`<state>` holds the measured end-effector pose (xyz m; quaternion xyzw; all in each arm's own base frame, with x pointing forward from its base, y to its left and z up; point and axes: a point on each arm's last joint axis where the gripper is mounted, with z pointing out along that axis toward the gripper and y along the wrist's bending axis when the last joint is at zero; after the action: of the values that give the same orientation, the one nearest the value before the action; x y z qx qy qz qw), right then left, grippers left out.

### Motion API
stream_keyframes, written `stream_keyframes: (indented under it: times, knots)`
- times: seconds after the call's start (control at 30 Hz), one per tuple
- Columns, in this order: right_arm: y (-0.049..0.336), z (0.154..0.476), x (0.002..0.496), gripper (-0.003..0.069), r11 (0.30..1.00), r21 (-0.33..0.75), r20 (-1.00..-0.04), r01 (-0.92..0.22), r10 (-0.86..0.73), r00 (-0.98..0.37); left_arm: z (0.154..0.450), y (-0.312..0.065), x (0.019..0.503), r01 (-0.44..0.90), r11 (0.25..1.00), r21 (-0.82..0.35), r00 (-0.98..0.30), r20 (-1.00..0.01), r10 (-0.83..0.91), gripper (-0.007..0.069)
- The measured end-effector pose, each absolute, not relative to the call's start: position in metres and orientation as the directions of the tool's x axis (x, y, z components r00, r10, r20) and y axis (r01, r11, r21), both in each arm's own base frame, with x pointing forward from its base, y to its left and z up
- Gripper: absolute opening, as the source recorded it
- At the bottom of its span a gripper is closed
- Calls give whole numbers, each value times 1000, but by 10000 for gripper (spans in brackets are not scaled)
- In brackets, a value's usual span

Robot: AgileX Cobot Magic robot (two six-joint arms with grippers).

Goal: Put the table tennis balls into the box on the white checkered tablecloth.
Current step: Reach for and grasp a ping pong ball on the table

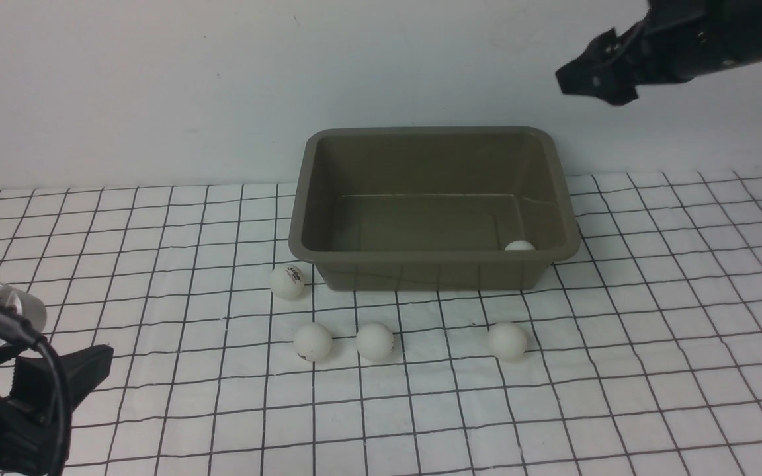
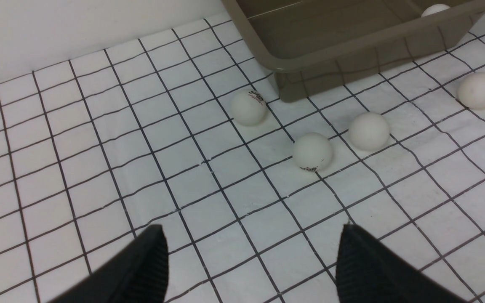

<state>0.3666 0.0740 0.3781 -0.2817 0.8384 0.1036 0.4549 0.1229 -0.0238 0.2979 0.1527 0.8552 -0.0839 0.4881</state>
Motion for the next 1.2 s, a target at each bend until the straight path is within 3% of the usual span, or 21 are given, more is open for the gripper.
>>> stream_keyframes:
  times: [0.2, 0.57, 0.73, 0.8, 0.83, 0.87, 1.2]
  knots:
    - [72, 411, 317, 515, 820, -22, -784, -571, -369, -500, 298, -24, 123, 343, 939, 6, -477, -860, 180, 482]
    - [81, 412, 291, 514, 804, 53, -715, -593, -384, -584, 298, -24, 123, 343, 939, 7, -477, -860, 180, 482]
    - [96, 363, 286, 514, 789, 110, -639, -604, -410, -651, 298, -24, 123, 343, 939, 6, -477, -860, 180, 482]
    - [104, 326, 283, 514, 797, 123, -611, -591, -408, -678, 298, -24, 123, 343, 939, 7, -477, -860, 180, 482]
    - [105, 323, 283, 514, 798, 123, -610, -589, -408, -680, 298, -24, 123, 343, 939, 7, -477, -860, 180, 482]
    - [110, 295, 279, 514, 812, 117, -613, -572, -394, -685, 298, -24, 123, 343, 939, 7, -477, -860, 180, 482]
    - [129, 224, 279, 514, 855, 78, -648, -513, -348, -678, 298, -24, 123, 343, 939, 7, -477, -860, 180, 482]
